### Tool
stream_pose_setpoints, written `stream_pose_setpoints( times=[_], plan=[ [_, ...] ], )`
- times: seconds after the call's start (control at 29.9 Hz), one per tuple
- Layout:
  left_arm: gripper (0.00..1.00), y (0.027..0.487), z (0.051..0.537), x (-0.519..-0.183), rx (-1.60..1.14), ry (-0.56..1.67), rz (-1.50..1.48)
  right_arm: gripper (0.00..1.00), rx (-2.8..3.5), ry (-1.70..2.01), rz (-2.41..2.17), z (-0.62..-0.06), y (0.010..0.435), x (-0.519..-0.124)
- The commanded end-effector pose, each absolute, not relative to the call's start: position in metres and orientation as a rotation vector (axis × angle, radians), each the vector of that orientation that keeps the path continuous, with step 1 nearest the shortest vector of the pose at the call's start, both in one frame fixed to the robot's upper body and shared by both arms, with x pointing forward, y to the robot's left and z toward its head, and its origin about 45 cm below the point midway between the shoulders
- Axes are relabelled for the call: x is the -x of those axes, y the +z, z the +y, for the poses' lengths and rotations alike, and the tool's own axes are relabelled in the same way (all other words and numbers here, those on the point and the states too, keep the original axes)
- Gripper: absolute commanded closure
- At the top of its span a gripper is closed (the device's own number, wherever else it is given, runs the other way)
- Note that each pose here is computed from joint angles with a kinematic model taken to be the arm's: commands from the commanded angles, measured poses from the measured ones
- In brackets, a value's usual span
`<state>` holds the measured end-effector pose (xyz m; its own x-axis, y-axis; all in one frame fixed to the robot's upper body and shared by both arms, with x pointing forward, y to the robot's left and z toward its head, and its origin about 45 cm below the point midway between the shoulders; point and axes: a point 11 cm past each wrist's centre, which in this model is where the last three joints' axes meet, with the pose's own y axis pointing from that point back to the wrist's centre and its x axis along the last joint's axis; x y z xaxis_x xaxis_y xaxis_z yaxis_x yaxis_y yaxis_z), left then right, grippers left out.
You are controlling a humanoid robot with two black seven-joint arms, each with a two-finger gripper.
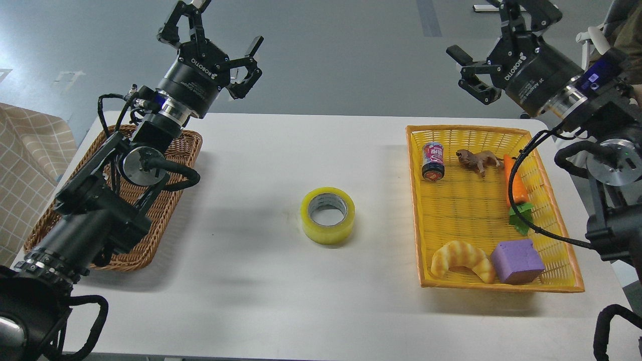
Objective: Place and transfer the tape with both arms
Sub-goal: 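Withdraw the right gripper up and back from the tape roll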
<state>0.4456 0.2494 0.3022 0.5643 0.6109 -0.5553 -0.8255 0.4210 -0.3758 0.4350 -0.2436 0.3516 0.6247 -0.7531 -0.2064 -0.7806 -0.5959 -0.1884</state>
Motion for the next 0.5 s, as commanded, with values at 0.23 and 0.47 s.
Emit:
stream_pose_setpoints(
  times=[0.23,0.47],
  plan=[
    [0.02,0.301,0.248,-0.445,0.665,0.922,0.360,0.00,2.306,0.362,1.138,-0.252,0.360,-0.443],
    [0.02,0.295,0.251,-0.443,0.571,0.934,0.286,0.00,2.273,0.438,1.131,-0.244,0.343,-0.445]
  ],
)
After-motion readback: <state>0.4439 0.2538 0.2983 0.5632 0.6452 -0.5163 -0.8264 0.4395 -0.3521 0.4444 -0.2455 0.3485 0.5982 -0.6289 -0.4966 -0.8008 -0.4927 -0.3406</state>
